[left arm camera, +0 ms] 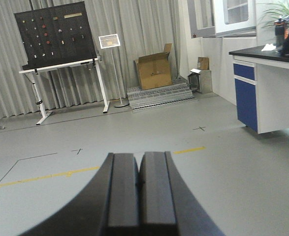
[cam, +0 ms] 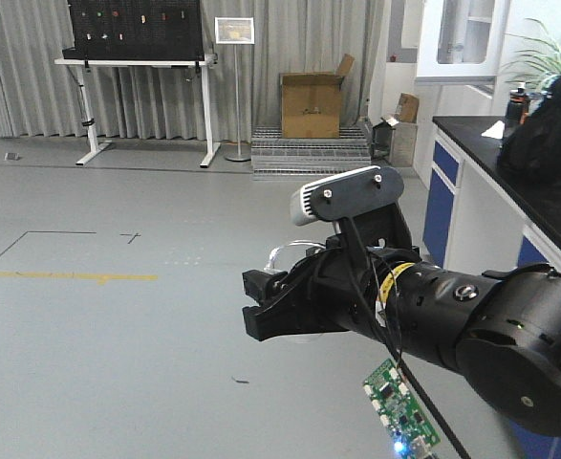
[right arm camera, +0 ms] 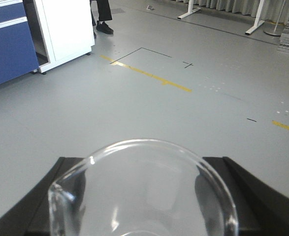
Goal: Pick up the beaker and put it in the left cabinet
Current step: 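Hold the beaker in the right gripper while driving to the cabinet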
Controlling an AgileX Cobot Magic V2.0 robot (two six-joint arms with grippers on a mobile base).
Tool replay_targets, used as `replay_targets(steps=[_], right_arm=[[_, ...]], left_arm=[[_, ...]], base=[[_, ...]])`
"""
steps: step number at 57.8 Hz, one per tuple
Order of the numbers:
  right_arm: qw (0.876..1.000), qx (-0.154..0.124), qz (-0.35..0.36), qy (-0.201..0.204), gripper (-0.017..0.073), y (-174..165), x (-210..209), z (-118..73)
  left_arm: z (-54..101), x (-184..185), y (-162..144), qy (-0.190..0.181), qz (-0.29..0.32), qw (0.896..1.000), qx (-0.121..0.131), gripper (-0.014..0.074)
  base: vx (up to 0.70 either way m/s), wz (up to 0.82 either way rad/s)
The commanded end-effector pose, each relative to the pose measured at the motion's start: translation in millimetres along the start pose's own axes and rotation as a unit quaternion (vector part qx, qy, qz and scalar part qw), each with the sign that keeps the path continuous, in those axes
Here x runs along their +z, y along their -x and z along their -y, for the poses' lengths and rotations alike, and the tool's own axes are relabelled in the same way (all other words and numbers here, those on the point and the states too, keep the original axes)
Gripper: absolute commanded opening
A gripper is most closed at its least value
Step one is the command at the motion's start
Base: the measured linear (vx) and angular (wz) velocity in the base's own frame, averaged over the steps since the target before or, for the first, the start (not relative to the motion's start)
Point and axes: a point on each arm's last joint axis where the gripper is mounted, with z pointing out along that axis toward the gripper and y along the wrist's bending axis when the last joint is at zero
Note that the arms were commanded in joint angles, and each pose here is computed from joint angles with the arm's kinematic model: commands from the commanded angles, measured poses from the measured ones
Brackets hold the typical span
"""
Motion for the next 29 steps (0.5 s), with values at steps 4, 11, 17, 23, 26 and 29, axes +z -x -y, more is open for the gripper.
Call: replay_targets(steps=[4,11,17,23,26,29], right_arm=[[0.997,-0.002,0.076,0.006,-0.0004,29.0,-16.2,1.3],[0.997,-0.002,0.076,0.006,-0.0004,29.0,-16.2,1.3],[0.997,-0.002,0.076,0.006,-0.0004,29.0,-16.2,1.3],[0.997,-0.002,0.076,0.006,-0.0004,29.0,-16.2,1.3],[0.997,-0.002,0.076,0.006,-0.0004,29.0,-16.2,1.3],[0.997,-0.002,0.076,0.006,-0.0004,29.0,-16.2,1.3]], left_arm=[[0.0,-1.3,2.6,0.003,0.039,0.999,-0.003,0.0001],[0.0,-1.3,2.6,0.003,0.039,0.999,-0.003,0.0001],[0.0,-1.3,2.6,0.003,0.039,0.999,-0.003,0.0001],[0.0,-1.3,2.6,0.003,0.039,0.999,-0.003,0.0001],[0.0,-1.3,2.6,0.003,0.039,0.999,-0.003,0.0001],[0.0,-1.3,2.6,0.003,0.039,0.999,-0.003,0.0001]], base=[[0.63,0.06],[0.64,0.03],[0.65,0.01],[0.66,-0.02],[0.66,-0.02],[0.67,-0.02]])
